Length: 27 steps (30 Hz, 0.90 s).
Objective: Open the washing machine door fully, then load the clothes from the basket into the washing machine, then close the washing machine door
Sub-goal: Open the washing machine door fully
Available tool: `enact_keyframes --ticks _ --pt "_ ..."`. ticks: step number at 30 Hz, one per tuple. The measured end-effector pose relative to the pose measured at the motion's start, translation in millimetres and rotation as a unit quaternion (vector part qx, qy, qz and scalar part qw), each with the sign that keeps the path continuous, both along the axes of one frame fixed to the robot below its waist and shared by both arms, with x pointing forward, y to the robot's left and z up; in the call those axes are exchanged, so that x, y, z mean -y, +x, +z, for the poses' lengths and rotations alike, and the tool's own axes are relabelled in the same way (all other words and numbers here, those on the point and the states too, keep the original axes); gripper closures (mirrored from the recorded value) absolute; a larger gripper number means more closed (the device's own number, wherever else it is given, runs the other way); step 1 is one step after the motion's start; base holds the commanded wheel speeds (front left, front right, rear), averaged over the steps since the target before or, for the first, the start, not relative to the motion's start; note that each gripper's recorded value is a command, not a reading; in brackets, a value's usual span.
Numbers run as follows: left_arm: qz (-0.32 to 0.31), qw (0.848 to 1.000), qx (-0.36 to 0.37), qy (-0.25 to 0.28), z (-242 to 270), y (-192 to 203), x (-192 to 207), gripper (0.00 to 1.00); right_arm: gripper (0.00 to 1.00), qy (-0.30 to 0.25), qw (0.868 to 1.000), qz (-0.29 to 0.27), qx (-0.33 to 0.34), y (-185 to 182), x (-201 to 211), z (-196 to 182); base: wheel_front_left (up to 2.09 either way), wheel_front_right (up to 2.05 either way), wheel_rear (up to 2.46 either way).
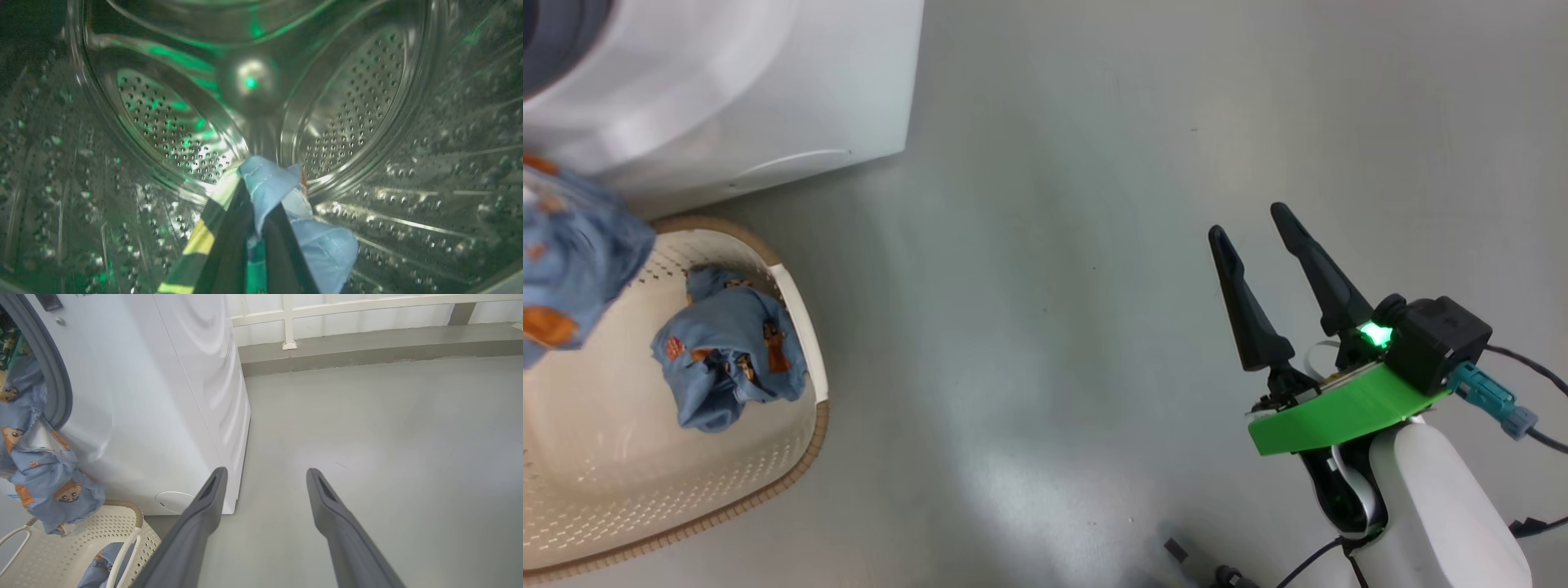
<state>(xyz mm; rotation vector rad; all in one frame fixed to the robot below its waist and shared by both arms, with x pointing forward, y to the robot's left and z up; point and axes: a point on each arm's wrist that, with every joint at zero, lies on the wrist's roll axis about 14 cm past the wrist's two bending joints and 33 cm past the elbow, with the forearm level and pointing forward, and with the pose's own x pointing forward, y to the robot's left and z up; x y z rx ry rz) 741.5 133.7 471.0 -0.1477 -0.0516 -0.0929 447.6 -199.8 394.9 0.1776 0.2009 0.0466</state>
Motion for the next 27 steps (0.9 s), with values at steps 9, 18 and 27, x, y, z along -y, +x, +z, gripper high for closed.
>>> enact_keyframes --ticks 9,18,27 --pt "0.008 0.999 0.043 -0.001 13 -6 -6 1.0 0.0 0.001 1.0 0.005 0.006 7 -3 1 0.0 0.0 0.0" --pt "0.0 0.998 -0.069 0.012 -52 -24 -5 0.0 0.0 0.004 1.0 0.01 0.015 9 -7 8 0.0 0.0 0.0" --pt "-0.004 0.993 -0.113 0.015 -62 -27 -6 0.0 0.0 0.007 1.0 0.015 0.022 11 -11 12 0.0 0.0 0.0"
